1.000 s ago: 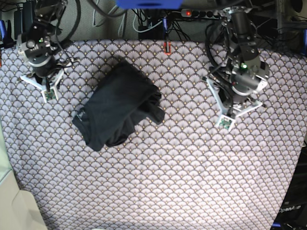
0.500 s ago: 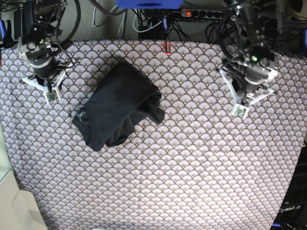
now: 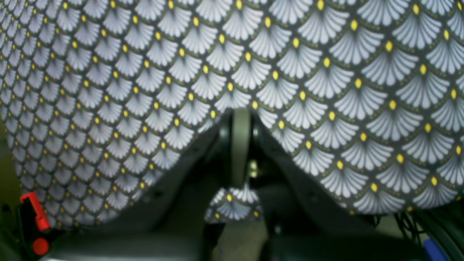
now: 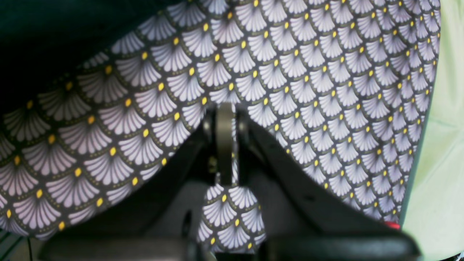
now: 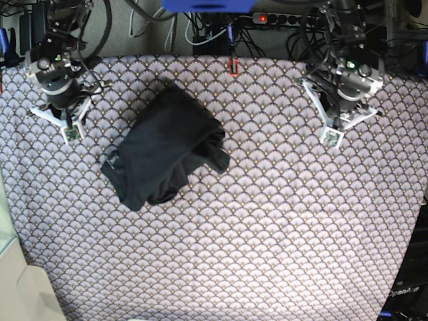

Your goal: Fold the T-shirt properly

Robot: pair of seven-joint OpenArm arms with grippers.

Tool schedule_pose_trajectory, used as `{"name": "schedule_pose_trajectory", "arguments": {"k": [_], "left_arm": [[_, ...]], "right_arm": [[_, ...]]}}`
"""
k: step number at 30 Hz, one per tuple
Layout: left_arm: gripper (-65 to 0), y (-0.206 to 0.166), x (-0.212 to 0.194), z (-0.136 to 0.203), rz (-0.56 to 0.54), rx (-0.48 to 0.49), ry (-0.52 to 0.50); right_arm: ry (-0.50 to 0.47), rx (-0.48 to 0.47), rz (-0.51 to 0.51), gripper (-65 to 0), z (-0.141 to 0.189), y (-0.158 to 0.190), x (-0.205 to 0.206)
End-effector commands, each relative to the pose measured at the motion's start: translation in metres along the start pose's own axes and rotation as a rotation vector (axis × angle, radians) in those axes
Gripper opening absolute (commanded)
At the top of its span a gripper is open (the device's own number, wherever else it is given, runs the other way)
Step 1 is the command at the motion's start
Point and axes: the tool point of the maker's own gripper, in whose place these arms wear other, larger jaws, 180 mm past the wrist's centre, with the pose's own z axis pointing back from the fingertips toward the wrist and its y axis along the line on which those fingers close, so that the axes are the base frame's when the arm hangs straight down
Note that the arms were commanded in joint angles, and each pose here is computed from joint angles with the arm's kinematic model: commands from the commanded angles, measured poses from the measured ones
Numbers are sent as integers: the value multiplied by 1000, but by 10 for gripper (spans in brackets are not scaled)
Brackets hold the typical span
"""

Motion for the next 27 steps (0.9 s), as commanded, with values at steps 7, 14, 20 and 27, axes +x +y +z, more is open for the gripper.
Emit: {"name": "schedule_pose_trajectory", "arguments": {"k": [7, 14, 20, 27], "left_arm": [[-650, 8, -31, -12, 144, 9, 67], [-650, 11, -38, -14, 146, 13, 86], [-650, 20, -21, 0, 137, 53, 37], [-650, 15, -30, 1, 137, 42, 50]], "right_arm": [[-21, -13, -4, -650, 4, -3, 3], [-22, -15, -7, -650, 4, -4, 3], [-26, -13, -5, -650, 4, -3, 4], [-31, -13, -5, -650, 4, -3, 6]]}}
